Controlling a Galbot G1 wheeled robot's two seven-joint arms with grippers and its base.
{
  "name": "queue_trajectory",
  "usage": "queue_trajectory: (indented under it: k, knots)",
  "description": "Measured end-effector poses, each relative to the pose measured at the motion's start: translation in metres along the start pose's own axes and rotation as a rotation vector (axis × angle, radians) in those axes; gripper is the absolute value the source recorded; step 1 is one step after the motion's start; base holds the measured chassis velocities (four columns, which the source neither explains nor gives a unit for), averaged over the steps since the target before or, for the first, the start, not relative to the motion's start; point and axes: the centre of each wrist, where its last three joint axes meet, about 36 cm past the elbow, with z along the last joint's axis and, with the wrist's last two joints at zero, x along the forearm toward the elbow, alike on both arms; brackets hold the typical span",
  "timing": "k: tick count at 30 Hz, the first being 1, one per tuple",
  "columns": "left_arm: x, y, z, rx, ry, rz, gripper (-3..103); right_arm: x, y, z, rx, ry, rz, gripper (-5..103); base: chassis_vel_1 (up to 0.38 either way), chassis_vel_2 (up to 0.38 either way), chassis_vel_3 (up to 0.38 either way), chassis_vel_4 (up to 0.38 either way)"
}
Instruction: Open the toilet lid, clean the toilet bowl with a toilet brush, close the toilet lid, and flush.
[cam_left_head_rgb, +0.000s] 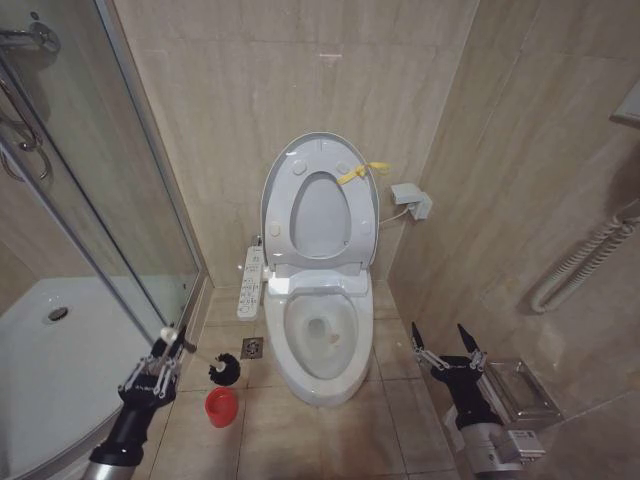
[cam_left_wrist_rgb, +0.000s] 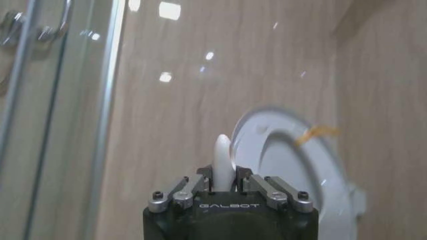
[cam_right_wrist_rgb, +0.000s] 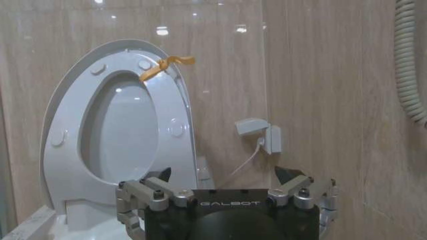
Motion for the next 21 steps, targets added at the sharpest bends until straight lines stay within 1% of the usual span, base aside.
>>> queue_trajectory:
  k: [2,3,5,7,8,11,12,13,15,17,18,21]
  knots:
    - [-0.011,0.000,-0.018,0.021,-0.035,0.043,23,0.000,0.000,0.000,0.000,0.000,0.000,100,0.000,0.000,0.000,0.000]
    - [-0.011,0.000,-0.018,0.021,-0.035,0.043,23,0.000,0.000,0.000,0.000,0.000,0.000,100,0.000,0.000,0.000,0.000]
    - [-0.023,0.001,-0.034,0.049,-0.050,0.085,23,0.000,0.000,0.000,0.000,0.000,0.000,100,0.000,0.000,0.000,0.000]
    - [-0.035,0.005,-0.040,0.065,-0.057,0.122,23,0.000,0.000,0.000,0.000,0.000,0.000,100,0.000,0.000,0.000,0.000]
    - [-0.035,0.005,-0.040,0.065,-0.057,0.122,23,0.000,0.000,0.000,0.000,0.000,0.000,100,0.000,0.000,0.000,0.000]
    - [-0.050,0.023,-0.031,0.059,-0.056,0.165,23,0.000,0.000,0.000,0.000,0.000,0.000,100,0.000,0.000,0.000,0.000]
    - [-0.055,0.030,-0.027,0.067,-0.057,0.174,23,0.000,0.000,0.000,0.000,0.000,0.000,100,0.000,0.000,0.000,0.000]
    - [-0.055,0.030,-0.027,0.067,-0.057,0.174,23,0.000,0.000,0.000,0.000,0.000,0.000,100,0.000,0.000,0.000,0.000]
    - [-0.065,0.043,-0.021,0.080,-0.062,0.195,23,0.000,0.000,0.000,0.000,0.000,0.000,100,0.000,0.000,0.000,0.000]
    - [-0.078,0.056,-0.015,0.068,-0.067,0.219,23,0.000,0.000,0.000,0.000,0.000,0.000,100,0.000,0.000,0.000,0.000]
    - [-0.078,0.056,-0.015,0.068,-0.067,0.219,23,0.000,0.000,0.000,0.000,0.000,0.000,100,0.000,0.000,0.000,0.000]
    - [-0.098,0.076,-0.008,0.048,-0.069,0.258,23,0.000,0.000,0.000,0.000,0.000,0.000,100,0.000,0.000,0.000,0.000]
